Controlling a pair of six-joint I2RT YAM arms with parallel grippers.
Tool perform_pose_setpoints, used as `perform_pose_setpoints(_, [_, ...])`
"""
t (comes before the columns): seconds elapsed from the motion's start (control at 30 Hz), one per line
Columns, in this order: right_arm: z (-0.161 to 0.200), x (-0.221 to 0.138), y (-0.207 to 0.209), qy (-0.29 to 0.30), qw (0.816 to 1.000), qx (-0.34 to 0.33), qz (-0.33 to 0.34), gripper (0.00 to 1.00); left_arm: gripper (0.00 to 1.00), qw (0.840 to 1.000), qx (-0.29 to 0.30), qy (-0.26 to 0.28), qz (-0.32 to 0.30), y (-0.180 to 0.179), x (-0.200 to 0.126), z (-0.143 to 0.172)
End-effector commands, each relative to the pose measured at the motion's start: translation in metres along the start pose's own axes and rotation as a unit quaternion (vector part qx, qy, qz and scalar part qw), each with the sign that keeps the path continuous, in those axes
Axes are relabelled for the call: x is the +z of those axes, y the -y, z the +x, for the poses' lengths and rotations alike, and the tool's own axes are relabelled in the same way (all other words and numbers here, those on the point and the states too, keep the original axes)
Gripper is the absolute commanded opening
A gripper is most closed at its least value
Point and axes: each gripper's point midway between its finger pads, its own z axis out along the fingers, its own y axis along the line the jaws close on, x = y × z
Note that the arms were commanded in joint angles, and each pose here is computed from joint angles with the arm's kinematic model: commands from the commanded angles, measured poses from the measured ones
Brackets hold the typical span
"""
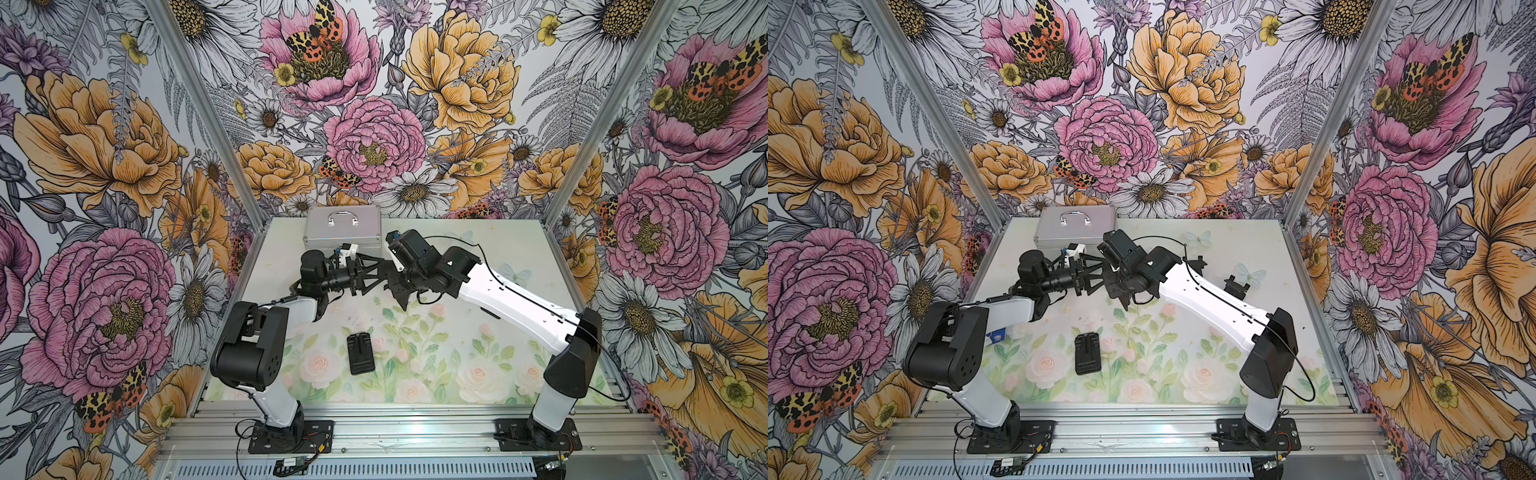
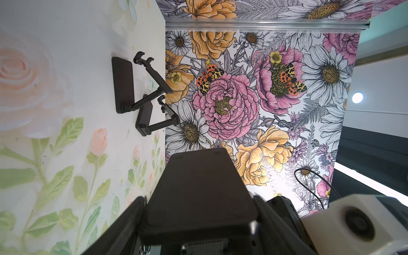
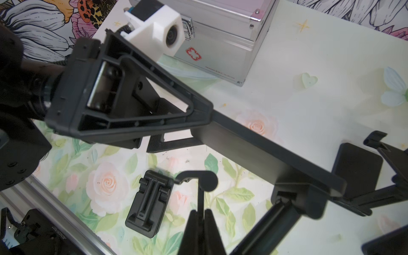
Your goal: Open the phone stand
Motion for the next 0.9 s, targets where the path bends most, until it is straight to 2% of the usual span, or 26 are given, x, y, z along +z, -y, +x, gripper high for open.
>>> perform_pose_setpoints(0.0, [-0.008, -0.035, -0.053, 0.011, 0.994, -0.022, -0.103, 0.00, 0.60, 0.998, 0.025, 0.059, -0.003, -0.003, -0.006, -0.033])
perform_pose_setpoints(0.2, [-0.009, -0.029, -0.071, 0.002, 0.991, -0.027, -0.127, 0.00, 0.59, 0.998, 0.022, 0.054, -0.005, -0.008, -0.004, -0.034])
perform_pose_setpoints(0.47, [-0.010, -0.022, -0.069, -0.002, 0.992, -0.025, -0.121, 0.00, 0.60, 0.999, 0.021, 0.048, -0.003, -0.005, -0.004, -0.033])
perform_pose_setpoints(0.6, [-0.016, -0.023, -0.058, 0.003, 0.993, -0.012, -0.114, 0.00, 0.69, 0.998, 0.029, 0.049, 0.005, 0.007, -0.006, -0.034])
perform_pose_setpoints(0.77, [-0.028, -0.028, -0.033, 0.014, 0.994, 0.021, -0.107, 0.00, 0.98, 0.997, 0.038, 0.062, 0.018, 0.027, -0.014, -0.041])
perform_pose_setpoints(0.87, [-0.035, -0.034, -0.015, 0.020, 0.993, 0.049, -0.107, 0.00, 0.99, 0.996, 0.041, 0.076, 0.020, 0.033, -0.022, -0.046])
